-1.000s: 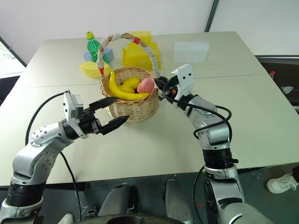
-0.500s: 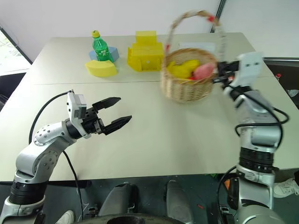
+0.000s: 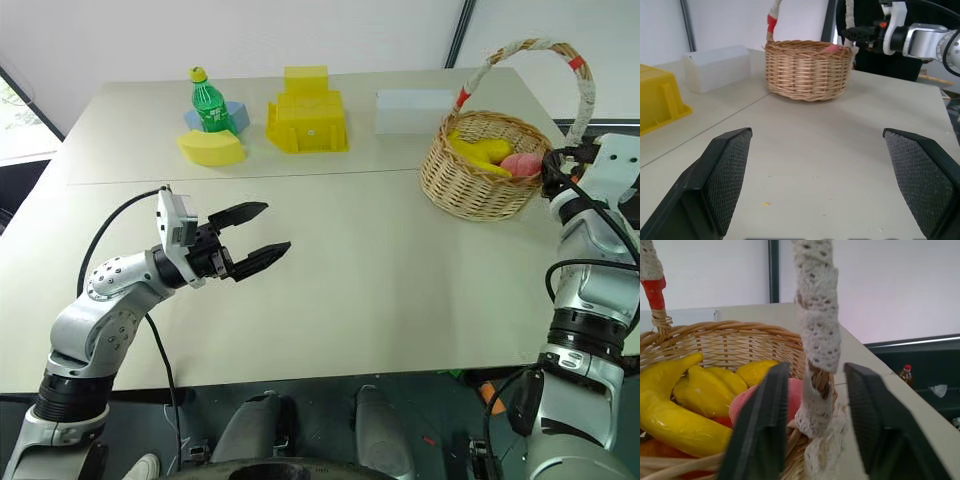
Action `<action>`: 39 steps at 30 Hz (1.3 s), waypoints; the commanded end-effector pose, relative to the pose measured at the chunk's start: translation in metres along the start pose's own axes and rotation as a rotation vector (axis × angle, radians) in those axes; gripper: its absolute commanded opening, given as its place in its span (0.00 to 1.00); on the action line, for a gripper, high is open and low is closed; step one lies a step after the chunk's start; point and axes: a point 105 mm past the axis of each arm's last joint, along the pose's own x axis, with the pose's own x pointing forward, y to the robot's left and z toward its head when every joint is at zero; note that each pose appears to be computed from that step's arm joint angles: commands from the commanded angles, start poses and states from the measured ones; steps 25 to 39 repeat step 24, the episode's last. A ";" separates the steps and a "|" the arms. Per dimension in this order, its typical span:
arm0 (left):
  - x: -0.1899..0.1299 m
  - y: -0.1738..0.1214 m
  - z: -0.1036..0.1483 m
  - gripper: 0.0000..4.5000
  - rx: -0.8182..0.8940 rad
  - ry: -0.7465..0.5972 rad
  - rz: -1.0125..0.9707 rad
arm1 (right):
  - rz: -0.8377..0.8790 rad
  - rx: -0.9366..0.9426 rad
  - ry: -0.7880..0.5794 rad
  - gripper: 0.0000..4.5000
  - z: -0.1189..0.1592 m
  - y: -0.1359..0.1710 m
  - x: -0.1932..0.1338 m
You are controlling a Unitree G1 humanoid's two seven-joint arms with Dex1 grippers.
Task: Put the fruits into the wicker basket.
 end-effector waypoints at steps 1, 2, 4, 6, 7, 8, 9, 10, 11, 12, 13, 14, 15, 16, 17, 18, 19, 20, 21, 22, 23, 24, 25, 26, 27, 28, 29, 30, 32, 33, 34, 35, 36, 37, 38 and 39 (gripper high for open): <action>-0.003 0.004 0.007 1.00 0.034 -0.020 0.026 | 0.041 -0.115 -0.097 0.74 0.031 0.000 -0.018; -0.006 0.005 0.007 1.00 0.033 -0.014 0.037 | 0.086 -0.118 -0.095 0.74 0.031 0.004 -0.025; -0.010 0.008 0.005 1.00 0.032 -0.004 0.052 | 0.175 -0.127 -0.080 0.74 0.029 0.011 -0.037; -0.020 0.015 -0.001 1.00 0.034 0.033 0.092 | 0.329 -0.132 -0.041 0.74 0.019 0.025 -0.056; -0.026 0.020 -0.006 1.00 0.053 0.064 0.127 | 0.416 -0.139 -0.021 0.74 0.014 0.036 -0.066; -0.033 0.027 -0.010 1.00 0.067 0.092 0.172 | 0.503 -0.137 -0.005 0.74 0.009 0.049 -0.075; -0.040 0.033 -0.015 1.00 0.065 0.114 0.212 | 0.587 -0.124 0.008 0.74 0.006 0.063 -0.083; -0.044 0.037 -0.017 1.00 0.062 0.128 0.238 | 0.643 -0.112 0.017 0.74 0.005 0.072 -0.090; -0.049 0.040 -0.019 1.00 0.064 0.134 0.264 | 0.699 -0.107 0.025 0.74 0.002 0.083 -0.095; -0.054 0.044 -0.022 1.00 0.065 0.144 0.295 | 0.762 -0.118 0.029 0.74 -0.001 0.097 -0.101; -0.062 0.048 -0.028 1.00 0.057 0.158 0.334 | 0.826 -0.127 0.035 0.74 -0.007 0.114 -0.106; -0.069 0.050 -0.033 1.00 0.053 0.166 0.366 | 0.876 -0.134 0.035 0.74 -0.012 0.129 -0.110; -0.074 0.052 -0.038 1.00 0.044 0.173 0.395 | 0.915 -0.134 0.035 0.74 -0.016 0.142 -0.113; -0.079 0.053 -0.042 1.00 0.033 0.178 0.416 | 0.935 -0.129 0.035 0.74 -0.019 0.150 -0.114; -0.082 0.053 -0.045 1.00 0.030 0.181 0.431 | 0.944 -0.136 0.027 0.74 -0.021 0.156 -0.114; -0.084 0.052 -0.047 1.00 0.029 0.181 0.443 | 0.954 -0.131 0.026 0.74 -0.024 0.160 -0.114; -0.087 0.052 -0.049 1.00 0.027 0.181 0.455 | 0.966 -0.125 0.026 0.74 -0.026 0.165 -0.114; -0.090 0.052 -0.050 1.00 0.027 0.181 0.467 | 0.976 -0.119 0.023 0.74 -0.026 0.169 -0.113; -0.092 0.052 -0.051 1.00 0.027 0.179 0.478 | 0.982 -0.109 0.021 0.74 -0.027 0.172 -0.113; -0.094 0.052 -0.052 1.00 0.027 0.180 0.489 | 0.986 -0.104 0.018 0.74 -0.027 0.174 -0.112; -0.095 0.052 -0.052 1.00 0.027 0.178 0.494 | 0.986 -0.103 0.017 0.74 -0.027 0.175 -0.111; -0.096 0.052 -0.052 1.00 0.021 0.166 0.497 | 0.984 -0.106 0.019 0.74 -0.028 0.175 -0.110; -0.096 0.052 -0.052 1.00 0.021 0.166 0.497 | 0.984 -0.106 0.019 0.74 -0.028 0.175 -0.110; -0.096 0.052 -0.052 1.00 0.021 0.166 0.497 | 0.984 -0.106 0.019 0.74 -0.028 0.175 -0.110; -0.096 0.052 -0.052 1.00 0.021 0.166 0.497 | 0.984 -0.106 0.019 0.74 -0.028 0.175 -0.110; -0.096 0.052 -0.052 1.00 0.021 0.166 0.497 | 0.984 -0.106 0.019 0.74 -0.028 0.175 -0.110; -0.096 0.052 -0.052 1.00 0.021 0.166 0.497 | 0.984 -0.106 0.019 0.74 -0.028 0.175 -0.110; -0.096 0.052 -0.052 1.00 0.021 0.166 0.497 | 0.984 -0.106 0.019 0.74 -0.028 0.175 -0.110; -0.096 0.052 -0.052 1.00 0.021 0.166 0.497 | 0.984 -0.106 0.019 0.74 -0.028 0.175 -0.110; -0.096 0.052 -0.052 1.00 0.021 0.166 0.497 | 0.984 -0.106 0.019 0.74 -0.028 0.175 -0.110; -0.096 0.052 -0.052 1.00 0.021 0.166 0.497 | 0.984 -0.106 0.019 0.74 -0.028 0.175 -0.110; -0.096 0.052 -0.052 1.00 0.021 0.166 0.497 | 0.984 -0.106 0.019 0.74 -0.028 0.175 -0.110; -0.096 0.052 -0.052 1.00 0.021 0.166 0.497 | 0.984 -0.106 0.019 0.74 -0.028 0.175 -0.110; -0.096 0.052 -0.052 1.00 0.021 0.166 0.497 | 0.984 -0.106 0.019 0.74 -0.028 0.175 -0.110; -0.096 0.052 -0.052 1.00 0.021 0.166 0.497 | 0.984 -0.106 0.019 0.74 -0.028 0.175 -0.110; -0.096 0.052 -0.052 1.00 0.021 0.166 0.497 | 0.984 -0.106 0.019 0.74 -0.028 0.175 -0.110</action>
